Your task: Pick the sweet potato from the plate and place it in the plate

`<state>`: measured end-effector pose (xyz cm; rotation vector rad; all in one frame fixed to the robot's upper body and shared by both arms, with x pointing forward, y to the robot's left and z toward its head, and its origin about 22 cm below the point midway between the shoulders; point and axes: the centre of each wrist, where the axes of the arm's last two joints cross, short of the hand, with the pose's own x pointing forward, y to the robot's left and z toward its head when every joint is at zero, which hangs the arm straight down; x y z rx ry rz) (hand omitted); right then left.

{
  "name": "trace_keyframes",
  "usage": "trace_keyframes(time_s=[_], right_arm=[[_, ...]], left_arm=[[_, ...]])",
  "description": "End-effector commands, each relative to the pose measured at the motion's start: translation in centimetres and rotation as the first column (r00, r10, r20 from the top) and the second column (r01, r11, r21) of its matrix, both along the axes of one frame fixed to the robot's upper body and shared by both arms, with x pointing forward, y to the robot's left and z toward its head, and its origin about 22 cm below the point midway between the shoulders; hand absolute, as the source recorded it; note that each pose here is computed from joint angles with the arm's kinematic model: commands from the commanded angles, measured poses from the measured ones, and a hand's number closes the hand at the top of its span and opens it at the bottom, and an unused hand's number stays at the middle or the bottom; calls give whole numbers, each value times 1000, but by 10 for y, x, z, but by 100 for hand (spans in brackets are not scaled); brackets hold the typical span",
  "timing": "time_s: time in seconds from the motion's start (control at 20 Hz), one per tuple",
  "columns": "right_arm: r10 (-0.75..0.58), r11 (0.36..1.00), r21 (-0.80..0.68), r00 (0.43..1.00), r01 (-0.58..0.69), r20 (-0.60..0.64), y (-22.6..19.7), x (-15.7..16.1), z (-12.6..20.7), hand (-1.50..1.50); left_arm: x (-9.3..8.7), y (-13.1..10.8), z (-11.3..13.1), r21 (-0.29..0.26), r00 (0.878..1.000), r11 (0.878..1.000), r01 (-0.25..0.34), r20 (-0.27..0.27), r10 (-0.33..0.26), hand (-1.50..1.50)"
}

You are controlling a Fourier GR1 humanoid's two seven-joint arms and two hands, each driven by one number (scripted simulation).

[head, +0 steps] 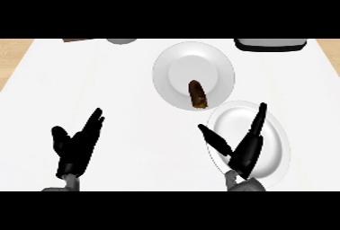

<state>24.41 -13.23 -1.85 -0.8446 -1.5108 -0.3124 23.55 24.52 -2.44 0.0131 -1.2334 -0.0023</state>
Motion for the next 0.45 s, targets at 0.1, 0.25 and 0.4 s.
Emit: trace_keyframes(time_s=[0.1,0.25,0.4], right_arm=[[13,1000,-14,998,-14,-55,18,-37,-3,-150],[-6,1000,-28,997,4,-72,14,-63,-8,-150],[1,1000,-31,997,-4,-75,10,-58,3,-150]], left_arm=[[-9,-12,-7,-5,999,1000,9,-35,-10,0],[-2,-8,-10,-19,999,1000,-2,-42,1,0],[3,-15,-14,3,999,1000,-1,-47,1,0]])
